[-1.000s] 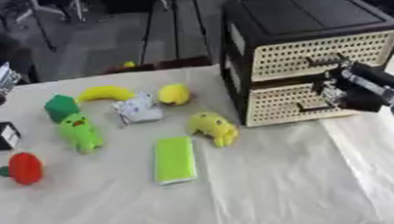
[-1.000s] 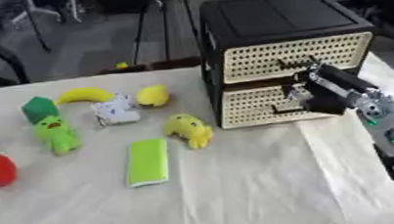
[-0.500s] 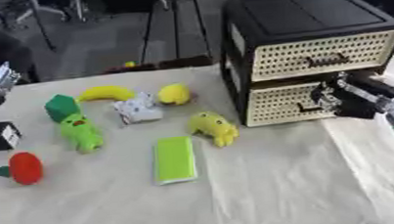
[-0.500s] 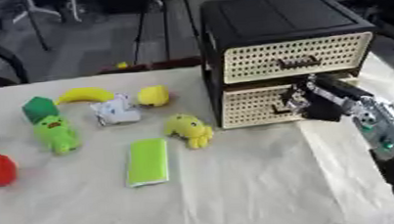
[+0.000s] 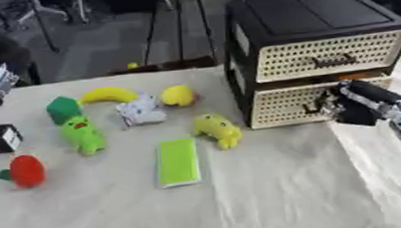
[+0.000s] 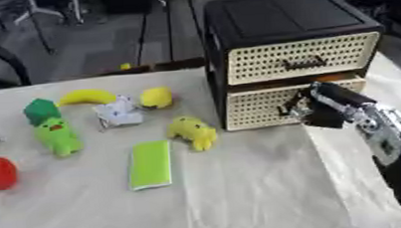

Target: Pick up objects from table and place into drawer.

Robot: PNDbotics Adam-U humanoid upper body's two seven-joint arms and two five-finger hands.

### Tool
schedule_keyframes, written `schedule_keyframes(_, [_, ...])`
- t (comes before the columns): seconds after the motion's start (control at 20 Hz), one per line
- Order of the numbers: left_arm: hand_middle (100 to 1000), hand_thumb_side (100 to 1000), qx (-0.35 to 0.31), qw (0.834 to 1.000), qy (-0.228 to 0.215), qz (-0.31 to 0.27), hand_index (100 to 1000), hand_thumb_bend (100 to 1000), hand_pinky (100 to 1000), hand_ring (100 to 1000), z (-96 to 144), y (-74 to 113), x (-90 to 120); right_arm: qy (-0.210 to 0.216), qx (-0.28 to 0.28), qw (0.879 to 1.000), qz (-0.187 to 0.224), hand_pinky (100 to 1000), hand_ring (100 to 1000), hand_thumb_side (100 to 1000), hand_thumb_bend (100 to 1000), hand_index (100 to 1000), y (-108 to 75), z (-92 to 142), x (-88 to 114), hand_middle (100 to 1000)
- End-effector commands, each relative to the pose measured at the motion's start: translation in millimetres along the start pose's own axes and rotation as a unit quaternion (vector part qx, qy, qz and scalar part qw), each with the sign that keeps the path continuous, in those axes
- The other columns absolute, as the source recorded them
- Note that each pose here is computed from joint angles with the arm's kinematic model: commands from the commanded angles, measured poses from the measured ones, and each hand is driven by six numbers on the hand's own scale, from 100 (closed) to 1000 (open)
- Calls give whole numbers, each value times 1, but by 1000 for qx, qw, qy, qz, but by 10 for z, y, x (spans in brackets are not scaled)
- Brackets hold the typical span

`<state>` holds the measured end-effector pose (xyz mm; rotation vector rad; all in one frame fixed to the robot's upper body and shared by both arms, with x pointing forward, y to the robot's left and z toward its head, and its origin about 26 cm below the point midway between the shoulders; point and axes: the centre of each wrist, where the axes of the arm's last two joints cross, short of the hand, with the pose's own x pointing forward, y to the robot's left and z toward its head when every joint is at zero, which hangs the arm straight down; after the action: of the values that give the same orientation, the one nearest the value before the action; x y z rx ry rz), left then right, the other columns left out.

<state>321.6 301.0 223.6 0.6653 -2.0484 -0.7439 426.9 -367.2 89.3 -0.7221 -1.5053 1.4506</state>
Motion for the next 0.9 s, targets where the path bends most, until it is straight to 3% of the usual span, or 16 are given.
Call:
schedule_keyframes(0.05, [554, 751, 4, 1000, -14, -5, 661, 508, 604, 562, -30, 61, 63, 11, -6, 1000, 21, 100, 100, 983, 149, 679, -113, -3, -50, 100])
schedule_keyframes(0.6, [554, 753, 3, 1000, -13, -5, 661, 509, 603, 563, -24, 55, 56, 26, 50, 996, 65, 100, 100, 1000, 183, 661, -16, 28, -90, 100])
schedule_keyframes(0.9, [554, 753, 3, 1000, -12, -5, 661, 510, 604, 563, -24, 57, 55, 16, 70, 994, 83, 100, 100, 1000, 187, 576, -27, 57, -67, 100])
